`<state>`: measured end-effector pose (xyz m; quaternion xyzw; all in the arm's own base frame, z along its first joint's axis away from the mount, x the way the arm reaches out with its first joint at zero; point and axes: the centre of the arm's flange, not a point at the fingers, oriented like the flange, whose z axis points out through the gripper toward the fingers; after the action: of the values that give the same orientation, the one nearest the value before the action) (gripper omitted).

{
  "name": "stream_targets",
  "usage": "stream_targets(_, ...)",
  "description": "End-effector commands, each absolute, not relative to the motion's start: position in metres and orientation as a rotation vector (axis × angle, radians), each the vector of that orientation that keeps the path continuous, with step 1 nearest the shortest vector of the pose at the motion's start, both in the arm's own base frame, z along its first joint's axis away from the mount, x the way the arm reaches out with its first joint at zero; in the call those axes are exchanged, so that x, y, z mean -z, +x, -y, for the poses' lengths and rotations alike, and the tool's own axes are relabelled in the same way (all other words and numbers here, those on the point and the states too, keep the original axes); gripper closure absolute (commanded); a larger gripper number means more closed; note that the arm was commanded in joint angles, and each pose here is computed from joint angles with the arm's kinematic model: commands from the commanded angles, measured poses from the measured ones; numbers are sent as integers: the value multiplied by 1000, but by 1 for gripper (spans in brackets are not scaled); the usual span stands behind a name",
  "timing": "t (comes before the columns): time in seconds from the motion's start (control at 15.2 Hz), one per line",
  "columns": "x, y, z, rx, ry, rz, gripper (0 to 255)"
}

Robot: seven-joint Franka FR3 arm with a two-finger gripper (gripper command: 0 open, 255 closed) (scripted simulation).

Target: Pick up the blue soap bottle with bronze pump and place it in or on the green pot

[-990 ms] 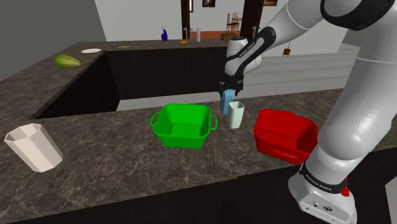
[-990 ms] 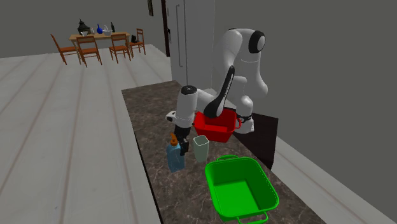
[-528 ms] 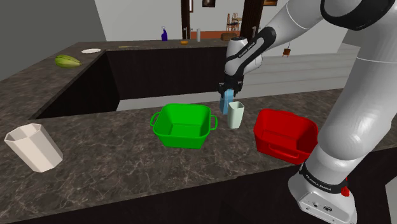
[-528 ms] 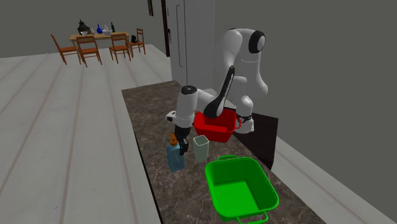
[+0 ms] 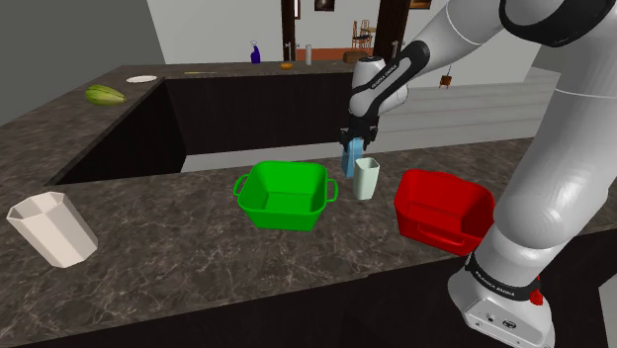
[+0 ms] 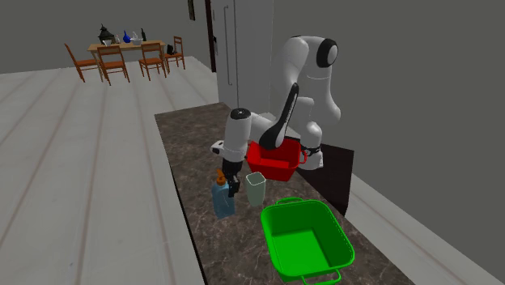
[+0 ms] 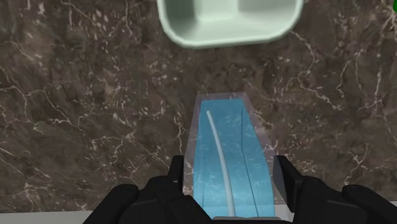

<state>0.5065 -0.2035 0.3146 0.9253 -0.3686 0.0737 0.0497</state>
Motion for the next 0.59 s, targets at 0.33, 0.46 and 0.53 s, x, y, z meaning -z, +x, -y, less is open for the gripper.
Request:
stream_targets(0.33, -349, 506, 204, -223, 2818, 1124, 255)
stream_targets(0.46, -359, 506, 204, -223, 2818, 1124, 255)
stream_targets(0.53, -364, 506, 204, -223, 2818, 1124, 255)
